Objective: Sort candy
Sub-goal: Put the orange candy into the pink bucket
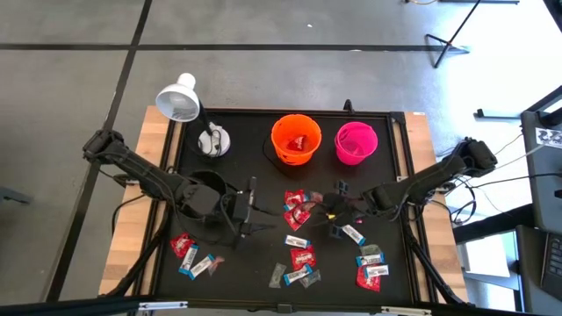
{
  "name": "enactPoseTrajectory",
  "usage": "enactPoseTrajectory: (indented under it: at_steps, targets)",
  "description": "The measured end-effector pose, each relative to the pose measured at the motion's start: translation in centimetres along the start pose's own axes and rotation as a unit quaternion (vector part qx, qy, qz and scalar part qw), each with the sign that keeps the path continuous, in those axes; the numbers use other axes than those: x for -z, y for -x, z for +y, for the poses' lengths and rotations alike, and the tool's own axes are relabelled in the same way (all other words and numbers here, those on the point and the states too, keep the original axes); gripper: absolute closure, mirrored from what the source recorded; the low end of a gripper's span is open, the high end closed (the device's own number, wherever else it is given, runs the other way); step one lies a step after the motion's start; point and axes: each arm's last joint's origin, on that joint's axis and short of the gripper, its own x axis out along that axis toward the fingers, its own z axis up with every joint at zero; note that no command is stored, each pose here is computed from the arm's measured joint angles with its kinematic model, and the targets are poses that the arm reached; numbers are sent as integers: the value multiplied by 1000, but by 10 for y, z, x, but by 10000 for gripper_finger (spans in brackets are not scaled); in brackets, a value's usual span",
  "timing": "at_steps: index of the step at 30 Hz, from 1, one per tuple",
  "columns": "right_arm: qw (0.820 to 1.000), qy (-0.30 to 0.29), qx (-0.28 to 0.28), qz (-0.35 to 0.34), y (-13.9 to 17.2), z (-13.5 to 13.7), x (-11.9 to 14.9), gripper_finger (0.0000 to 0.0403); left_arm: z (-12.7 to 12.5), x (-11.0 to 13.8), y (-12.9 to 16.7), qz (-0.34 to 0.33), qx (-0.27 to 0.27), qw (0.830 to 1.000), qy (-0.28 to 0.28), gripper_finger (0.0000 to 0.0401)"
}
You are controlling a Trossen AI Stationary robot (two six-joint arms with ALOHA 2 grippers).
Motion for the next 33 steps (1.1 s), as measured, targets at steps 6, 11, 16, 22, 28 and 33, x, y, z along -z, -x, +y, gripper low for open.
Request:
enactPoseTrajectory:
  at_steps: [6, 11, 16, 22, 28, 33]
  targets:
    - [1000, 10, 16, -18, 1, -3, -8, 284, 0, -1, 0, -4, -7, 1000, 2, 280]
    - [999, 23, 27, -19, 1, -4, -8, 284, -3, -3, 1, -14, -2, 1000, 7, 280]
    - [998, 16, 63, -13, -2, -8, -6, 279, -3, -7, 1, -32, 3, 999, 11, 280]
    - [996, 13, 87, 33, -28, -21, -1, 245, -3, -7, 1, -33, 1, 999, 10, 280]
    - [991, 11, 98, 90, -59, -32, 10, 219, -3, -7, 1, -33, 1, 999, 10, 280]
    - [987, 16, 90, 129, -74, -32, 21, 217, -3, -7, 1, -32, 1, 999, 9, 280]
